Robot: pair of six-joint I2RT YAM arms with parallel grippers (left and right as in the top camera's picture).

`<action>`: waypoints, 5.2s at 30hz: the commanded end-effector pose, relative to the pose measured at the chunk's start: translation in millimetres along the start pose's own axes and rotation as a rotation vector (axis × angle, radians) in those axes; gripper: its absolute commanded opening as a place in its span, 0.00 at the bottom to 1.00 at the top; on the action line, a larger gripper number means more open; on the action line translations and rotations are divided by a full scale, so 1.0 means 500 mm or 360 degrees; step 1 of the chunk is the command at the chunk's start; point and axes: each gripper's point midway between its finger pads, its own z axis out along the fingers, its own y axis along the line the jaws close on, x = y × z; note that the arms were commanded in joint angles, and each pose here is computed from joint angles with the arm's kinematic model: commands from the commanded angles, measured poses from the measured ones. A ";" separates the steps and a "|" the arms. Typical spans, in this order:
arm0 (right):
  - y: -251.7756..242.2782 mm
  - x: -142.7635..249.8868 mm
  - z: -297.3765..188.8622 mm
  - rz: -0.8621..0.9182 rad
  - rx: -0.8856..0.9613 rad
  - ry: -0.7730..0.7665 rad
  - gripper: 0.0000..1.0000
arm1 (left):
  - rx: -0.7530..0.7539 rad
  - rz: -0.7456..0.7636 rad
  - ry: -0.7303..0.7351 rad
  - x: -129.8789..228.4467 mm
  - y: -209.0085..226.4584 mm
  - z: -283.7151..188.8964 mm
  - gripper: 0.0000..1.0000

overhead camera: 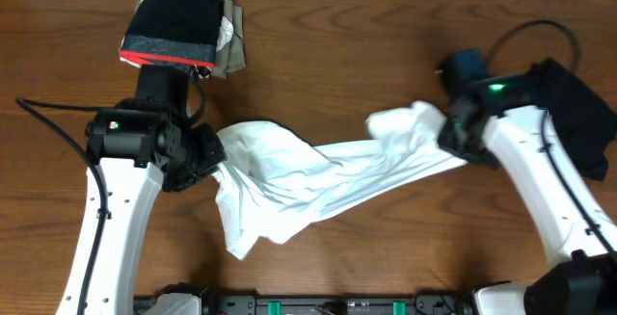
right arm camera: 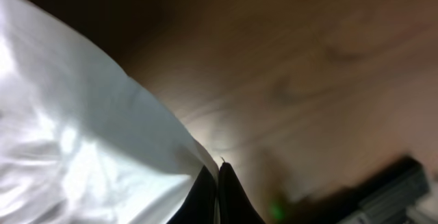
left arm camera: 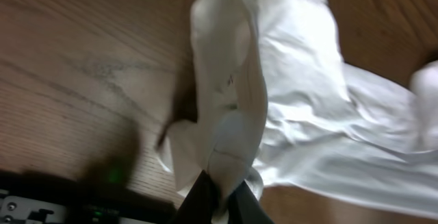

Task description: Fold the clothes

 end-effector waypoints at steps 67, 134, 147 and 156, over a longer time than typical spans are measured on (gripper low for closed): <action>-0.080 -0.041 0.024 0.0082 -0.0133 0.0161 0.94 | -0.0280 -0.0291 0.0388 0.361 0.021 0.287 0.82; -0.079 -0.033 0.023 0.0051 -0.0145 0.0188 0.95 | -0.0327 -0.0513 0.0294 0.366 0.012 0.349 0.82; -0.080 -0.031 0.023 0.0025 -0.0143 0.0193 0.95 | -0.0430 -0.0507 0.0378 0.385 0.025 0.376 0.73; -0.081 -0.029 0.023 0.0024 -0.0137 0.0202 0.95 | -0.0425 -0.0495 0.0378 0.385 0.024 0.375 0.33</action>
